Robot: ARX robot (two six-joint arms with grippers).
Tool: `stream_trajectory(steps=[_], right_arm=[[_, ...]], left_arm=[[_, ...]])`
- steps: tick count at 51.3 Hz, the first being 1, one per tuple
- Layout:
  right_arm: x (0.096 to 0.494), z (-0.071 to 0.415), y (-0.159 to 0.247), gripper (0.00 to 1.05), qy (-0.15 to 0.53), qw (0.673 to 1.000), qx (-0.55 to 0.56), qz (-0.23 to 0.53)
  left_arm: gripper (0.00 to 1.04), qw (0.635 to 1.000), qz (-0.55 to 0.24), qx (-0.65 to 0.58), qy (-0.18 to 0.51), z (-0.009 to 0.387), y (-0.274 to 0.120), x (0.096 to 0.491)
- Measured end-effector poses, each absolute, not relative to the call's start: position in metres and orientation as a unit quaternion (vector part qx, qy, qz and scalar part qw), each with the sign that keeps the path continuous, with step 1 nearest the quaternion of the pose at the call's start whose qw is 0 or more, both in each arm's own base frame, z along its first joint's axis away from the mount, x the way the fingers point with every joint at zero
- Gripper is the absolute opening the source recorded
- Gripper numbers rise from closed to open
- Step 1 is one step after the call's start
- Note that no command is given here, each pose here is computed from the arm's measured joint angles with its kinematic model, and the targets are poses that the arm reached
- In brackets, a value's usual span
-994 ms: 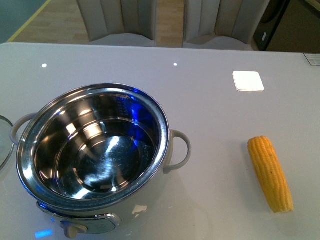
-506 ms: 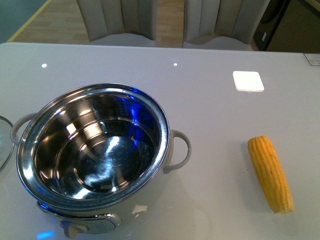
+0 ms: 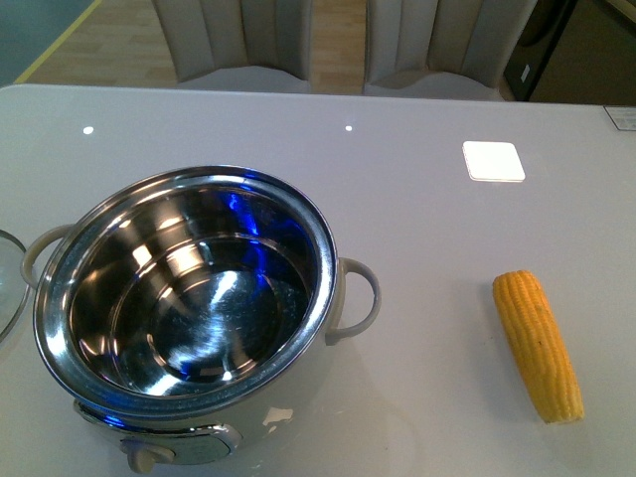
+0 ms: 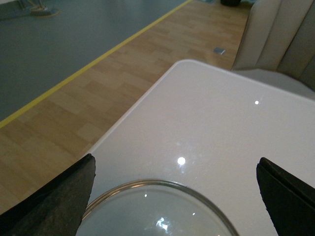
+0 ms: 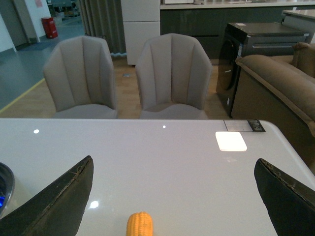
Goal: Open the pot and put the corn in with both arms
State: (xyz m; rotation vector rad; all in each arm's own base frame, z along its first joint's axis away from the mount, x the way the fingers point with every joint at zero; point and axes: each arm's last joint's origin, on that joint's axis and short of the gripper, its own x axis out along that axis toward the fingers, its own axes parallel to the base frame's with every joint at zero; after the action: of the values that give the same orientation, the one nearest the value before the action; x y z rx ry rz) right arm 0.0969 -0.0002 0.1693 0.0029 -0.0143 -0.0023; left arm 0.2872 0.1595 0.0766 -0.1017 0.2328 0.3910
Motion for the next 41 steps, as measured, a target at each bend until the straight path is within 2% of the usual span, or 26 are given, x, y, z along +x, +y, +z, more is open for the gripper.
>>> stream_trajectory(steps=[15, 23, 41], right_arm=[[0.097, 0.169, 0.0, 0.96, -0.007, 1.0, 0.001, -0.001], [0.097, 0.169, 0.0, 0.96, -0.007, 1.0, 0.001, -0.001], [0.097, 0.169, 0.0, 0.96, -0.007, 1.0, 0.001, -0.001]], left_arm=[[0.98, 0.982, 0.164, -0.05, 0.075, 0.14, 0.133, 0.253], [0.98, 0.987, 0.141, -0.059, 0.058, 0.173, 0.104, 0.214], [0.98, 0.989, 0.121, -0.068, 0.05, 0.194, 0.078, 0.168]])
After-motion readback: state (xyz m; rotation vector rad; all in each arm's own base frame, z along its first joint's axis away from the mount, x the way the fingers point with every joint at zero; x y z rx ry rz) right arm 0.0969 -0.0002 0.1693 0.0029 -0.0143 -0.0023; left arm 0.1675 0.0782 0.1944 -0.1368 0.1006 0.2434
